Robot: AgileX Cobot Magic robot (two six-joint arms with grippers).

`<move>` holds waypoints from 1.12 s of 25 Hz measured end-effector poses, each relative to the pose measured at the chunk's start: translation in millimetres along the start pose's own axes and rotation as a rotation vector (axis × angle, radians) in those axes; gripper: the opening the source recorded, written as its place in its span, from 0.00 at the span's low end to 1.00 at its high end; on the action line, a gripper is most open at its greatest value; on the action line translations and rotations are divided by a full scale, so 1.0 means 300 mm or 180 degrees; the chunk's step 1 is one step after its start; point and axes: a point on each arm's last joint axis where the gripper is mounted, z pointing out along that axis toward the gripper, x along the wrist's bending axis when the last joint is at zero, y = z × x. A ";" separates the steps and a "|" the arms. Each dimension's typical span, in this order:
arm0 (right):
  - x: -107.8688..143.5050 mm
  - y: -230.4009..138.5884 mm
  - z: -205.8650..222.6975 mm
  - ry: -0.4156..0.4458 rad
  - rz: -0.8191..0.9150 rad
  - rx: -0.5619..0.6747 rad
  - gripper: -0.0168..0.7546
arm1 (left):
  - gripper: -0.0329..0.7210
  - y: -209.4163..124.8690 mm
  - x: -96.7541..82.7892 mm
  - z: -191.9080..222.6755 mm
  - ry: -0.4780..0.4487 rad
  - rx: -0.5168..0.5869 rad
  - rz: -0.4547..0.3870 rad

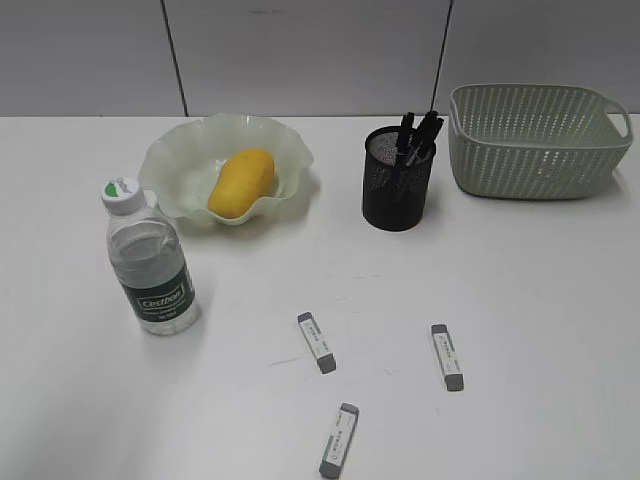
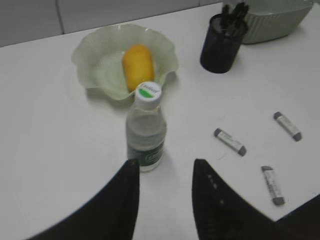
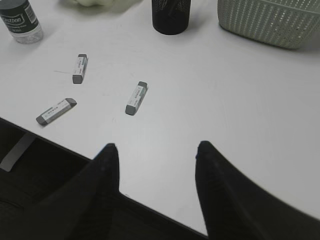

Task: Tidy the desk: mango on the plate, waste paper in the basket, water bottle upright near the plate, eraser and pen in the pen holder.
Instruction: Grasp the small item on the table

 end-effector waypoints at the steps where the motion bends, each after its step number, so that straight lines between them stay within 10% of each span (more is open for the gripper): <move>1: 0.000 0.000 0.000 0.0000 0.0000 0.0000 0.52 | 0.40 0.023 0.006 0.026 -0.0047 0.0055 -0.0010; 7: 0.000 0.000 0.000 0.0000 0.0003 0.0000 0.50 | 0.39 0.144 -0.020 0.207 -0.0467 0.0413 0.0238; 15: 0.000 0.000 0.000 0.0000 0.0003 0.0000 0.49 | 0.38 0.095 -0.428 0.529 -0.1140 0.1115 0.0771; 20: 0.000 0.000 0.000 0.0000 0.0003 0.0000 0.49 | 0.60 -0.060 -0.590 0.747 -0.0803 0.2029 0.0767; 28: 0.000 -0.001 0.001 0.0000 0.0003 0.0002 0.49 | 0.66 -0.233 -0.596 0.935 -0.0228 0.2580 0.0486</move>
